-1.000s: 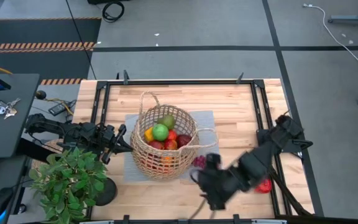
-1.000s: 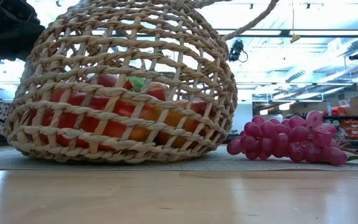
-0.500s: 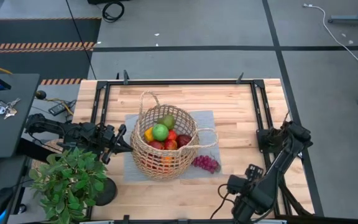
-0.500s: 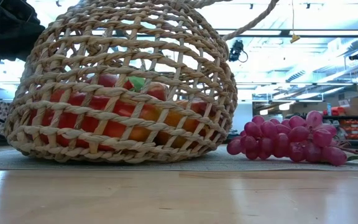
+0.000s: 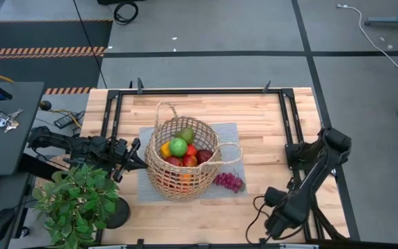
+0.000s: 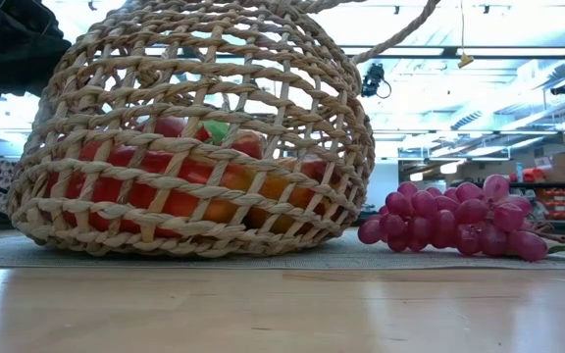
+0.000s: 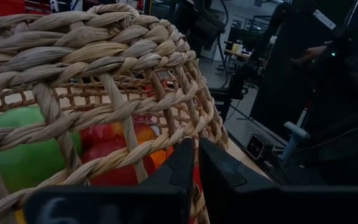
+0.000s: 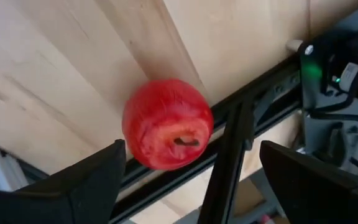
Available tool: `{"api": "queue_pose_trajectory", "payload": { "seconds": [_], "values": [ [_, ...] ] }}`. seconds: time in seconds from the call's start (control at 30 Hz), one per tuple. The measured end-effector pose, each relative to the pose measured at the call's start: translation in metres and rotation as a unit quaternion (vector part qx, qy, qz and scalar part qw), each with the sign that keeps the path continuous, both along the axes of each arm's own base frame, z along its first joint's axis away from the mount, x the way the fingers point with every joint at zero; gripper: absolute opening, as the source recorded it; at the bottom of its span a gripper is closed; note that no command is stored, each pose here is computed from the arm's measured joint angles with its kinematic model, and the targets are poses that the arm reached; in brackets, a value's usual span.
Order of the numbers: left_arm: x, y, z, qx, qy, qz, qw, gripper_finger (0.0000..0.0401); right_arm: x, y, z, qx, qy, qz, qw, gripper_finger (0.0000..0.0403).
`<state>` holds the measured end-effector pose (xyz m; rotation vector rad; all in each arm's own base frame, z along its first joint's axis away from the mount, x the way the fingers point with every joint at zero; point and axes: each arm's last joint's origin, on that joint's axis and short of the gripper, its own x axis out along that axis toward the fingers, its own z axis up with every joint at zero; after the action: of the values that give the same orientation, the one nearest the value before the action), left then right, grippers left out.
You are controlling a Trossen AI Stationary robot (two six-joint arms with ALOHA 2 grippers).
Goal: Build produce basket
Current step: Put the red apple into the basket
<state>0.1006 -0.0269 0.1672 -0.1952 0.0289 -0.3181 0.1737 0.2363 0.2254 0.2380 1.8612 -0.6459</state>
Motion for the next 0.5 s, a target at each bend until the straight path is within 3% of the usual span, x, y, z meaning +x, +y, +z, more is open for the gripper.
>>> {"api": "queue_pose_trajectory", "payload": {
  "seconds": [0.2,0.33,0.5],
  "values": [
    [0.0,0.0,0.0,0.0,0.0,0.0,1.0,0.0035,-0.027,-0.014,0.02,0.014,-0.077,-0.028,0.997,0.0357],
    [0.0,0.0,0.0,0.0,0.0,0.0,1.0,0.0031,-0.04,-0.009,0.014,0.042,-0.15,-0.036,0.987,0.0354],
    [0.0,0.0,0.0,0.0,0.0,0.0,1.0,0.0029,-0.049,-0.006,-0.009,0.04,-0.112,-0.042,0.992,0.0378]
  ]
}}
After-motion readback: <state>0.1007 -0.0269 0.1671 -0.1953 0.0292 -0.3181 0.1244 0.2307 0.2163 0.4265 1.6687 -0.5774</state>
